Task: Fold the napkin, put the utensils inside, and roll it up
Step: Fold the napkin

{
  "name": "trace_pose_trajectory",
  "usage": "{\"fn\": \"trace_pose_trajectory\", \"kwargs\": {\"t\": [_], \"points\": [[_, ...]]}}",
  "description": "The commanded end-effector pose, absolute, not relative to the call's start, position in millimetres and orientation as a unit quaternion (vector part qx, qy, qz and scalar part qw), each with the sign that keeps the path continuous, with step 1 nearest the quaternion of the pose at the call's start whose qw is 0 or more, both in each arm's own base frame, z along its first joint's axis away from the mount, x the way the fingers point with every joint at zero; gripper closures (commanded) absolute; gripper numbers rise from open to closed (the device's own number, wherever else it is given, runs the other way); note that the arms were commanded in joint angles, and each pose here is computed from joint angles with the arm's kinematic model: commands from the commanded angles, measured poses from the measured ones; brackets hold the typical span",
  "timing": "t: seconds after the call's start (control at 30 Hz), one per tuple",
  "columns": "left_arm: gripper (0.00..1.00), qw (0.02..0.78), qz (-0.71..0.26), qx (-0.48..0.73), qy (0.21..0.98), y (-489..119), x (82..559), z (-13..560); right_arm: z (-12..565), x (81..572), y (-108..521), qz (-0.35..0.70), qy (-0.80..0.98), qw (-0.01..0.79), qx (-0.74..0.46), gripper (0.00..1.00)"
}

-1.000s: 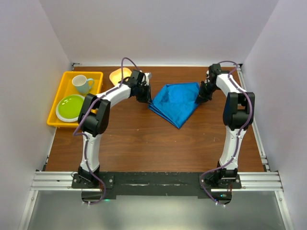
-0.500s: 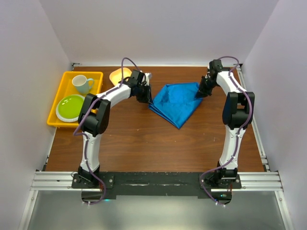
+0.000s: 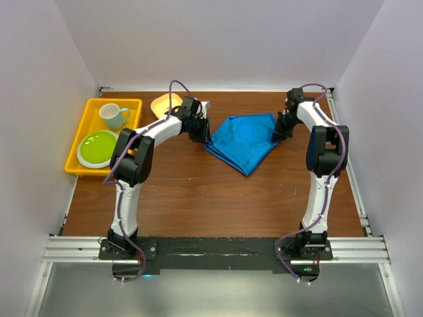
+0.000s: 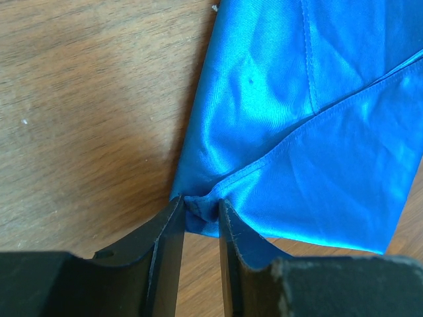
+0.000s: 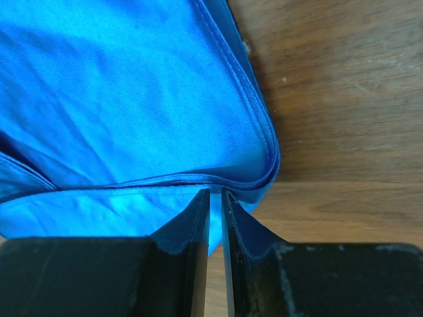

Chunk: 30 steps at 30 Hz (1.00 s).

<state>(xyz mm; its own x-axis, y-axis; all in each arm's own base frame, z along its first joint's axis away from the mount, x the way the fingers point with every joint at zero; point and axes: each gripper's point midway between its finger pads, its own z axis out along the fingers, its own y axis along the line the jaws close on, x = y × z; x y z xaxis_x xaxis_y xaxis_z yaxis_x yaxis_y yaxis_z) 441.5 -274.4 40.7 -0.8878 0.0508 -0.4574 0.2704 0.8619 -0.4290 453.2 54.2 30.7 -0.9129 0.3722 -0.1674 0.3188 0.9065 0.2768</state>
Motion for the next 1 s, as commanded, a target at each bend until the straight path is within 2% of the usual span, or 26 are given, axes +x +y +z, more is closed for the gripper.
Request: {"fn": "trace_pose_trajectory", "kwargs": {"t": [0.0,0.1,0.2,0.43,0.7,0.97], "points": [[0.68,0.231,-0.259,0.102,0.932,-284.8,446.3,53.5,57.7,473.2,47.5,0.117,0.969,0.147,0.163,0.84],[0.67,0.232,-0.261,0.104,0.931,-286.0,445.8,60.7,79.4,478.7,50.8,0.126,0.965,0.166,0.159,0.82],[0.61,0.242,-0.264,0.105,0.928,-286.4,447.2,75.6,91.7,477.7,55.4,0.142,0.961,0.179,0.155,0.80],[0.56,0.262,-0.261,0.105,0.923,-284.1,448.0,107.3,54.4,467.1,46.4,0.115,0.970,0.148,0.153,0.80],[0.60,0.267,-0.306,0.096,0.909,-300.6,443.3,134.6,23.5,453.3,40.1,0.091,0.979,0.116,0.140,0.81],[0.66,0.226,-0.346,0.092,0.906,-322.1,436.4,105.0,64.9,465.7,41.7,0.103,0.973,0.153,0.135,0.77]]}}
